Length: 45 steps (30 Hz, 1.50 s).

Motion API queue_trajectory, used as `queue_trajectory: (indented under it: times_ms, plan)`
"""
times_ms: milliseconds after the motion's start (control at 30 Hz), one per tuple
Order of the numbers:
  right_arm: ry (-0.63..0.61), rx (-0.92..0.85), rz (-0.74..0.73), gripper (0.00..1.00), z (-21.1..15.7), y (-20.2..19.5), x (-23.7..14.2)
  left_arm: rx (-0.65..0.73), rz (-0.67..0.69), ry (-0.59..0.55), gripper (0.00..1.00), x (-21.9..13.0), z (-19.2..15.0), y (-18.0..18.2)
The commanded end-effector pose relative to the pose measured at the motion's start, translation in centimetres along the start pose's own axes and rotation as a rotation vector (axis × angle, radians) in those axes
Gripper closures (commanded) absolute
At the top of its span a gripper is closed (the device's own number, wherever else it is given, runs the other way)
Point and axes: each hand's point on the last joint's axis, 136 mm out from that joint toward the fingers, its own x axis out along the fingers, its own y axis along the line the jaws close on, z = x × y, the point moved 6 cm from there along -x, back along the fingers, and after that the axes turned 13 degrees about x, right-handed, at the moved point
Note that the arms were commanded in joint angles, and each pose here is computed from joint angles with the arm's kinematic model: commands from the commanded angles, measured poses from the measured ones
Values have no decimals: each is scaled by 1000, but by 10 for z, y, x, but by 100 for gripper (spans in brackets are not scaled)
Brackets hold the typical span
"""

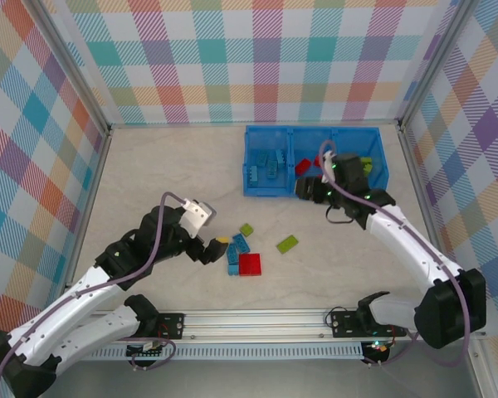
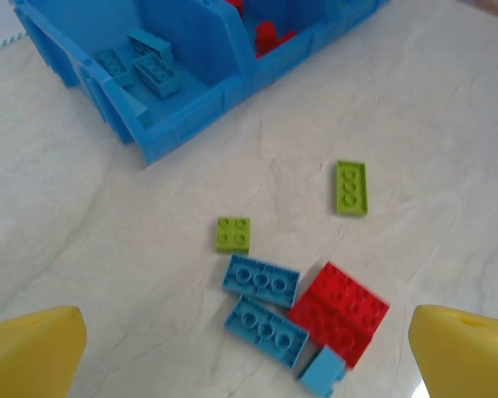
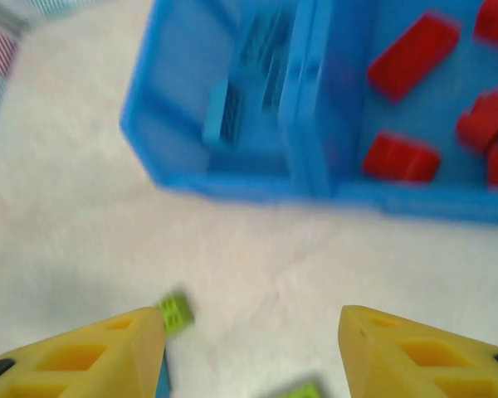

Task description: Sort the legos into containers by color

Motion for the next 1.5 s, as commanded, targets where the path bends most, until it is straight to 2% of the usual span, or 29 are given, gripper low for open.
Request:
queue_trajectory:
  times_ms: [0, 200, 300, 400, 467, 567, 633, 733, 800, 967, 1067, 1233, 1300, 1400, 1467]
  plan:
    - [153, -31, -189, 40, -53, -10, 10, -84, 28, -45, 0, 20, 5, 1]
    - [158, -65, -420, 44, -111, -21, 35, 69, 16, 13, 0, 49, -1, -8]
    - [108, -49, -612, 41, -119, -26, 44, 89, 1, 24, 0, 55, -7, -13]
    - [133, 7, -796, 38, -120, -28, 58, 97, -28, 16, 0, 61, -12, -19]
    - [145, 4, -836, 34, -122, -24, 69, 109, -38, 17, 0, 63, -16, -23]
    - [140, 54, -801, 25, -127, -19, 84, 126, -36, 25, 0, 64, -19, -25]
    - [138, 91, -777, 25, -130, -19, 91, 136, -30, 29, 0, 64, -22, -25]
    - [120, 151, -784, 18, -133, -23, 99, 150, -26, 26, 0, 65, -24, -26]
    - [126, 196, -775, 18, -135, -25, 104, 156, -25, 26, 0, 66, -25, -26]
    - [99, 363, -808, 36, -149, -42, 99, 161, -20, 22, 0, 67, -26, -26]
    - [102, 393, -823, 45, -154, -50, 97, 161, -21, 11, 0, 66, -25, -26]
    - [85, 427, -793, 70, -155, -59, 94, 171, -56, -10, 0, 63, -24, -30]
    - [79, 414, -735, 74, -150, -59, 91, 207, -142, -62, 0, 60, -19, -42]
    - [56, 371, -653, 75, -133, -54, 82, 283, -279, -170, 0, 56, -13, -65]
    - [33, 326, -578, 75, -116, -50, 72, 355, -339, -194, 0, 54, -11, -79]
